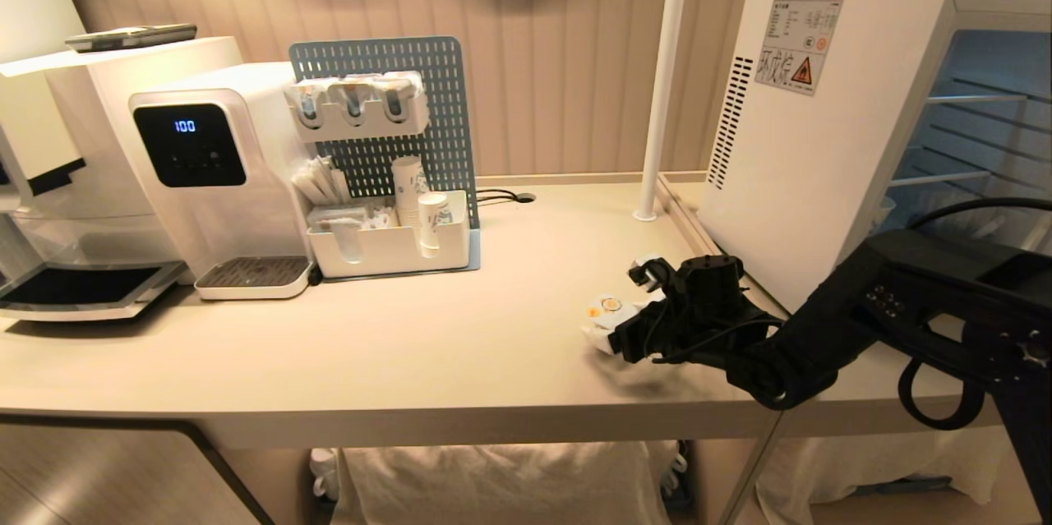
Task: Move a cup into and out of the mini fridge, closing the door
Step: Put the yoghurt in the freezer
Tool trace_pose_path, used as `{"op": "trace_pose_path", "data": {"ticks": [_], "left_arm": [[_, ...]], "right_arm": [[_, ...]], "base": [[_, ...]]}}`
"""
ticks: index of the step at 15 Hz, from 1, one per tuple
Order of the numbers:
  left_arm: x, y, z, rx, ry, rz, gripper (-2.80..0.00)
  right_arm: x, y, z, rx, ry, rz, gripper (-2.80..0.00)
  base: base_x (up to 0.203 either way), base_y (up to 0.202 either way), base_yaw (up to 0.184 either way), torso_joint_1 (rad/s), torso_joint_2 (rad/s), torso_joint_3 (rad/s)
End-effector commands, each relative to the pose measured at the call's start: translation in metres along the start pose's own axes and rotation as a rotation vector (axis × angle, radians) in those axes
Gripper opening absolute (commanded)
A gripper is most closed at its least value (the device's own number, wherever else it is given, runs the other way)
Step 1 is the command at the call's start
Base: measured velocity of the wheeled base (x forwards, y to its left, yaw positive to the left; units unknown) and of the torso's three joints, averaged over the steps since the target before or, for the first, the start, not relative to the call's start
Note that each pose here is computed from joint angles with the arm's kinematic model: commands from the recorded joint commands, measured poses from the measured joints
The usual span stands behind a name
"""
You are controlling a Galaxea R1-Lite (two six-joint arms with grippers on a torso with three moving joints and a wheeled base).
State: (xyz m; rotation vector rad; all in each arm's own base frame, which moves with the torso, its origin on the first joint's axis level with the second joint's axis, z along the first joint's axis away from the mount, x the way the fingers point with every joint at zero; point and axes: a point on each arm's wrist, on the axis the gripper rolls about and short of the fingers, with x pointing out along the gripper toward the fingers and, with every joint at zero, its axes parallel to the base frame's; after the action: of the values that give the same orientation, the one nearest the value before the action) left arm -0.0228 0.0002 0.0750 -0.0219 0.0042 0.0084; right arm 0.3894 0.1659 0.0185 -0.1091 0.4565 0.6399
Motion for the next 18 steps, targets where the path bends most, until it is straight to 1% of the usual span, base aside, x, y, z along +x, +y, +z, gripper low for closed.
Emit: {"op": "trace_pose_path", "data": {"ticks": [1,9,11,14,17,18], "left_arm": [[0.000,0.000,0.000,-0.001,0.003,0.001,-2.80],[0.000,0.000,0.000,-0.001,0.003,0.001,-2.80],[0.000,0.000,0.000,-0.001,0.003,0.001,-2.80],[0.000,0.000,0.000,-0.001,0.003,0.001,-2.80],[0.000,0.000,0.000,-0.001,0.003,0.001,-2.80],[0.000,0.000,0.000,0.000,0.003,0.001,-2.80]], "right_arm": [[0.003,0.000,0.000,-0.003,-0.002,0.000,-2.80],[-0.003,0.001,0.003,-0.001,-0.009,-0.014,-2.80],[-0.014,0.002,0.012,-0.006,-0.029,-0.049,-2.80],[-0.051,0.006,0.041,-0.020,-0.109,-0.157,-2.80],[-0.119,0.011,0.079,-0.030,-0.235,-0.260,-2.80],[-0.147,0.013,0.090,-0.030,-0.281,-0.307,-2.80]], "base": [[0.000,0.000,0.000,0.000,0.00,0.000],[0.000,0.000,0.000,0.000,0.00,0.000],[0.000,0.000,0.000,0.000,0.00,0.000],[0.000,0.000,0.000,0.000,0.00,0.000],[0.000,0.000,0.000,0.000,0.00,0.000],[0.000,0.000,0.000,0.000,0.00,0.000]]}}
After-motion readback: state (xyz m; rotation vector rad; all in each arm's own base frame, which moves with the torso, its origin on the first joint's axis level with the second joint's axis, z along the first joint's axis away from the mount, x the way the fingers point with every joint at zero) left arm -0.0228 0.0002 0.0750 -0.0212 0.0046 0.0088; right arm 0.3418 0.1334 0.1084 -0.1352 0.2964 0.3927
